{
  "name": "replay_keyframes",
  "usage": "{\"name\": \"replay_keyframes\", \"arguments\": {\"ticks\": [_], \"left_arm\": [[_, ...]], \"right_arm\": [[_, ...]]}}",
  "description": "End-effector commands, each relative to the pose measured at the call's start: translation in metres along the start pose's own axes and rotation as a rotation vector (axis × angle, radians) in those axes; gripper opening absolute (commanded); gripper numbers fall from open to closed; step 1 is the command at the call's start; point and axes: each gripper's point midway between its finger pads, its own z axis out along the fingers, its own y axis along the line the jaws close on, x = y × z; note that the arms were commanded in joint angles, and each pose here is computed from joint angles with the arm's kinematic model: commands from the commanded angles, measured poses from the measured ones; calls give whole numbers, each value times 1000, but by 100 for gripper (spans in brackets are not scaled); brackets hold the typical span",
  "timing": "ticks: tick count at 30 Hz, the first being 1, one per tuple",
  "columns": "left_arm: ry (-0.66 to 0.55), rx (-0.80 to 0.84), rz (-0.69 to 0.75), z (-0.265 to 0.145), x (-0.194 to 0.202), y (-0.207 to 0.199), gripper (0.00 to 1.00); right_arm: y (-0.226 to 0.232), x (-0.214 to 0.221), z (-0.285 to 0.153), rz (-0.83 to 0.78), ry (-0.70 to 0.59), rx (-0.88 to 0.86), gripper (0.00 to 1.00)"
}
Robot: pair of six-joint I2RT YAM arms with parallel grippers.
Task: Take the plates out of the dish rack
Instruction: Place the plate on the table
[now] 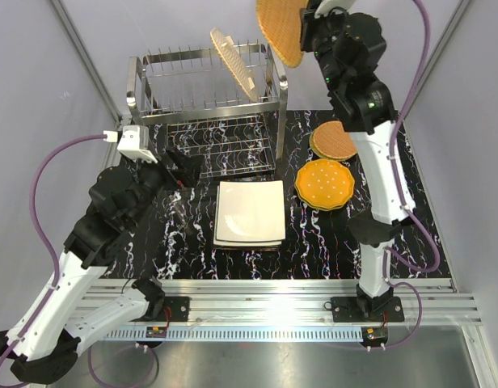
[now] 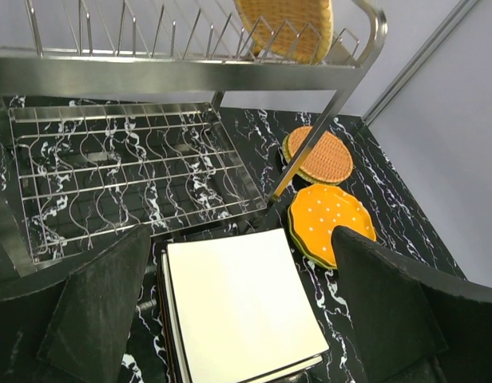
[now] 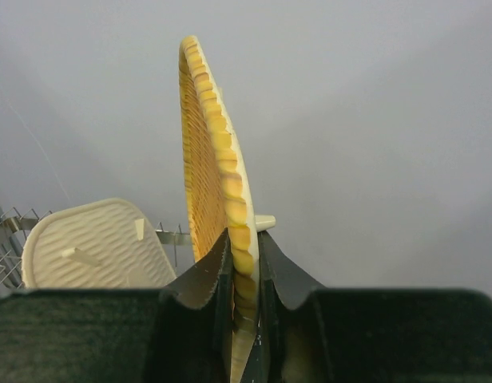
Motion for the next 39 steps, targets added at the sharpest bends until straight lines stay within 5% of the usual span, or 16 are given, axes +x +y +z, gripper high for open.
{"name": "replay_keyframes", "arguments": {"ticks": [1,9,20,27,32,39], "left_arm": [[-100,58,-3,-2,-37,-16,99],[-102,65,-2,1,-37,-18,99],[-102,75,19,-2,-37,-18,99],[-96,98,28,2,-39,-24,99],[-84,124,24,5,-42,-32,99],[-84,123,14,6,-43,-32,99]], "right_arm": [[-63,-110,-52,73,-246,95,0],[-165,-71,-84,137,-64,232,0],[-285,80,-191,221,361,434,0],[-296,216,-262,357,637,462,0],[-296,268,-281,521,728,407,0],[-308,325,-317,507,838,451,0]]}}
